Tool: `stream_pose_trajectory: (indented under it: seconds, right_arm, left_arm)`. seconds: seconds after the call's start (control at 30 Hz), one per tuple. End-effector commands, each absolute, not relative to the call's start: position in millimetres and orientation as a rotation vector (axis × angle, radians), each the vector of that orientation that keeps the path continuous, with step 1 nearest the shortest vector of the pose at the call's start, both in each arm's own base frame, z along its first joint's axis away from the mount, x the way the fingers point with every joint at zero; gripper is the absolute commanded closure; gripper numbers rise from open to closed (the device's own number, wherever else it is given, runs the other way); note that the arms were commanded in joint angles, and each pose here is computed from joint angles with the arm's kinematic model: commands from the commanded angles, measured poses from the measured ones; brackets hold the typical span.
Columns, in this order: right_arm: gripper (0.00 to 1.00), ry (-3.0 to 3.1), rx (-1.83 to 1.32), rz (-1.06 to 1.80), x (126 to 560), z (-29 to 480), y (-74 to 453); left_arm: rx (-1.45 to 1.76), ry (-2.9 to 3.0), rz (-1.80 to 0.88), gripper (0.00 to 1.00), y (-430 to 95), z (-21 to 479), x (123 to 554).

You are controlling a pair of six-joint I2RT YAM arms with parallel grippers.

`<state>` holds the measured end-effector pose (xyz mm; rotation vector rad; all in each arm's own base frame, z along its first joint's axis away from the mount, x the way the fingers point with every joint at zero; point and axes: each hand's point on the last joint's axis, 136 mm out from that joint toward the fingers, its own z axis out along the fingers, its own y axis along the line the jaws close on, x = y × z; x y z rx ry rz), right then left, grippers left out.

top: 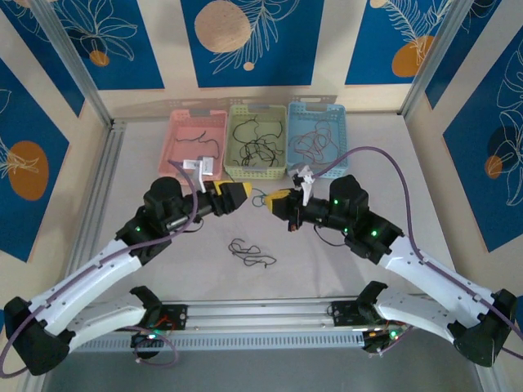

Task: Untangle the cables

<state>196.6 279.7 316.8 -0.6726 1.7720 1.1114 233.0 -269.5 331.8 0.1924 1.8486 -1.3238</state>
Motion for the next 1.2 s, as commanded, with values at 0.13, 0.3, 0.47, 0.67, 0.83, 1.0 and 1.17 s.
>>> stream_pose_trajectory:
  seconds: [0.13, 0.3, 0.47, 0.67, 0.83, 1.0, 1.17]
  right_arm:
    - [1.0, 1.757, -0.665, 1.134, 195.5, 317.4, 282.9]
    - [0.9, 1.717, -0.736, 1.113, 190.2, 317.6, 283.9]
    - [0.38, 1.633, -0.823, 1.02, 182.7, 323.0, 272.4]
    - [0.36, 1.547, -0.82, 0.989, 179.8, 337.2, 247.6]
    - [0.53, 1.522, -0.914, 1.032, 166.6, 345.7, 243.4]
    - [0.52, 1.414, -1.118, 1.075, 130.5, 351.2, 243.9]
    - [0.47, 1.271, -1.244, 1.057, 106.7, 351.3, 245.7]
  left_arm:
    - [0.202, 1.779, -1.403, 0.72, -277.0, 347.9, 234.1]
    - [0.201, 1.774, -1.397, 1.0, -275.1, 354.3, 233.6]
    - [0.23, 1.748, -1.403, 1.0, -272.9, 364.0, 227.4]
    - [0.419, 1.675, -1.483, 1.0, -284.5, 381.9, 204.5]
    - [0.675, 1.573, -1.594, 1.0, -293.5, 401.5, 167.9]
    - [0.84, 1.481, -1.643, 1.0, -287.9, 421.2, 136.6]
    - [0.858, 1.503, -1.615, 1.0, -283.6, 422.3, 131.9]
